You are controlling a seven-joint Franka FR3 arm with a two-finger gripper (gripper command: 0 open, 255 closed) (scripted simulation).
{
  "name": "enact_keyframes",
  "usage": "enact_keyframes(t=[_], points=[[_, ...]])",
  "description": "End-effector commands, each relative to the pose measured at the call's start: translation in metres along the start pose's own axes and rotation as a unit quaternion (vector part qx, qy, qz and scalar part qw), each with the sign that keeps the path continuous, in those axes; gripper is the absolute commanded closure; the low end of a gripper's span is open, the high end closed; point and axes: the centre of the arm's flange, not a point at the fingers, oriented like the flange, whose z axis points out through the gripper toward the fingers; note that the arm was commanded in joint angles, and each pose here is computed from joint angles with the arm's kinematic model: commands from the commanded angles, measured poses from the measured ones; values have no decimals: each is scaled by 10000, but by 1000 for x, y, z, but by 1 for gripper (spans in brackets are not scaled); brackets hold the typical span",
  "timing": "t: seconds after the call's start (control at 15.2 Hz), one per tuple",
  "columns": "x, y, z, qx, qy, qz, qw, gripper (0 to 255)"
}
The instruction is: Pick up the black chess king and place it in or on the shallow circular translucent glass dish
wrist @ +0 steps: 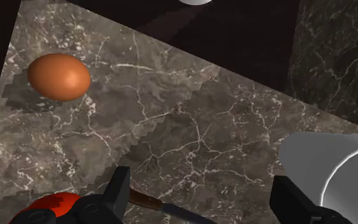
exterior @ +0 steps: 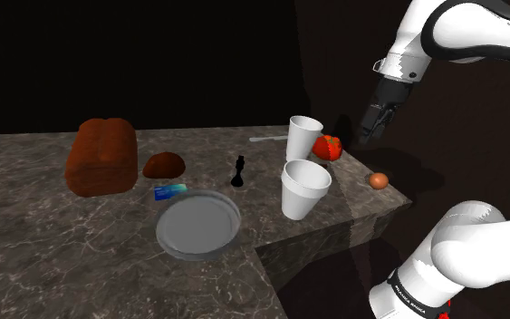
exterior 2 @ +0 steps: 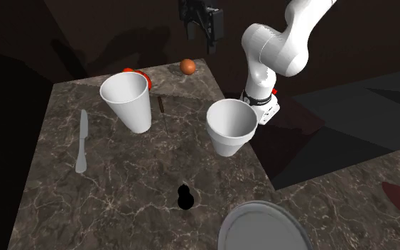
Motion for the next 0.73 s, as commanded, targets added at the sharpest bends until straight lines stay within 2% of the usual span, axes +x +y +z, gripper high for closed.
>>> enact_keyframes(t=[0.0,0.66], points=[[0,0,0,0,0,0,10000,0],[62,-105,43,-110,355,277,9989,0]])
